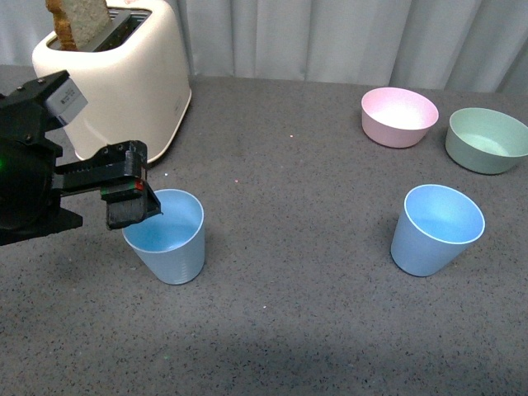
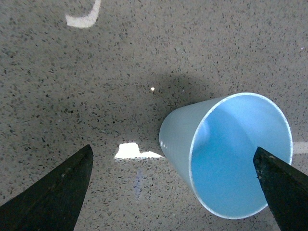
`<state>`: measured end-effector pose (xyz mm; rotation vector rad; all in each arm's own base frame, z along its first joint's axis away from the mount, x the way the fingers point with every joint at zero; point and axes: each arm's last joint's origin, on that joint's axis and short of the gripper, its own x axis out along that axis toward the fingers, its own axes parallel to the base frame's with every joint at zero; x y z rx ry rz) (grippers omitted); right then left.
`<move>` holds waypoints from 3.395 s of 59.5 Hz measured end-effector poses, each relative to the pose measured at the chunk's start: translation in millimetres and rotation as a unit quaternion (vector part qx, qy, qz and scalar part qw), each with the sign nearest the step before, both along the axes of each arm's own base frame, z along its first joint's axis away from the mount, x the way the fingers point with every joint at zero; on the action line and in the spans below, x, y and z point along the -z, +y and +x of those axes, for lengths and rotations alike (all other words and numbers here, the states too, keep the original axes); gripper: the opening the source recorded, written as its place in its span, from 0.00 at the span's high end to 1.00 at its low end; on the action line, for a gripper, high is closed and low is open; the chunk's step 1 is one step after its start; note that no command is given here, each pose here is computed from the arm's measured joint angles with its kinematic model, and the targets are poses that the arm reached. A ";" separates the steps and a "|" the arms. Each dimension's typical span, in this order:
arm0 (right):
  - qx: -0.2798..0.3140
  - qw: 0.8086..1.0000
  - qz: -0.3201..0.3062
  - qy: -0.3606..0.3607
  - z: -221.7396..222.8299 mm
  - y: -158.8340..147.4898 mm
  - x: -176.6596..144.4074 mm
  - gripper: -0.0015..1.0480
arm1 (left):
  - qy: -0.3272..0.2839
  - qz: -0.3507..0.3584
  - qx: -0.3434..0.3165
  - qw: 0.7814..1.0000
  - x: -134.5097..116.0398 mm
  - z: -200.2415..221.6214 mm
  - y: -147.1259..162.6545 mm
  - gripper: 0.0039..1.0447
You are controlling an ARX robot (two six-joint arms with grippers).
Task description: Stack blue cups with both arms
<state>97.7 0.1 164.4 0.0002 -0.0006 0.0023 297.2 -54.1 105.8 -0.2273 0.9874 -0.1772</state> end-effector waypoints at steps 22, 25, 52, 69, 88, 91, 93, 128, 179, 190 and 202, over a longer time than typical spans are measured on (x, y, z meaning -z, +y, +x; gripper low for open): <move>0.000 1.000 0.000 0.000 0.0 0.0 0.0 0.09 | 0.033 0.021 -0.020 0.999 15.2 6.8 -2.3 0.43; 0.000 1.000 0.000 0.000 0.0 0.0 0.0 0.09 | 0.034 0.019 -0.024 0.999 14.7 7.2 -2.3 0.50; 0.000 1.000 0.000 0.000 0.0 0.0 0.0 0.09 | 0.032 0.012 -0.024 0.999 -6.5 10.1 -24.6 0.97; 0.000 1.000 0.000 0.000 0.0 0.0 0.0 0.09 | 0.015 0.035 0.019 0.999 -6.5 20.6 -68.5 0.97; 0.000 1.000 0.000 0.000 0.0 0.0 0.0 0.09 | 0.028 0.024 0.044 0.998 1.0 25.7 -112.3 0.97; 0.000 1.000 0.000 0.000 0.0 0.0 0.0 0.09 | 0.029 0.020 0.049 0.998 -0.1 25.9 -118.1 0.97; 0.000 1.000 0.000 0.000 0.0 0.0 0.0 0.09 | 0.030 0.019 0.051 0.998 -0.5 25.8 -121.7 0.97; 0.000 1.000 0.000 0.000 0.0 0.0 0.0 0.09 | 0.040 0.019 0.060 0.997 4.2 25.1 -136.2 0.76; -0.001 1.000 0.000 0.000 0.0 0.0 0.0 0.09 | -0.467 0.097 -0.086 0.875 -51.8 -53.7 -18.7 0.77; 0.000 1.000 0.000 0.000 0.0 0.0 0.1 0.09 | -0.469 0.101 -0.083 0.873 -56.7 -84.3 7.8 0.97; 0.000 1.000 0.000 0.000 0.0 0.0 0.1 0.09 | -0.465 0.106 -0.085 0.875 -55.4 -111.5 27.4 0.97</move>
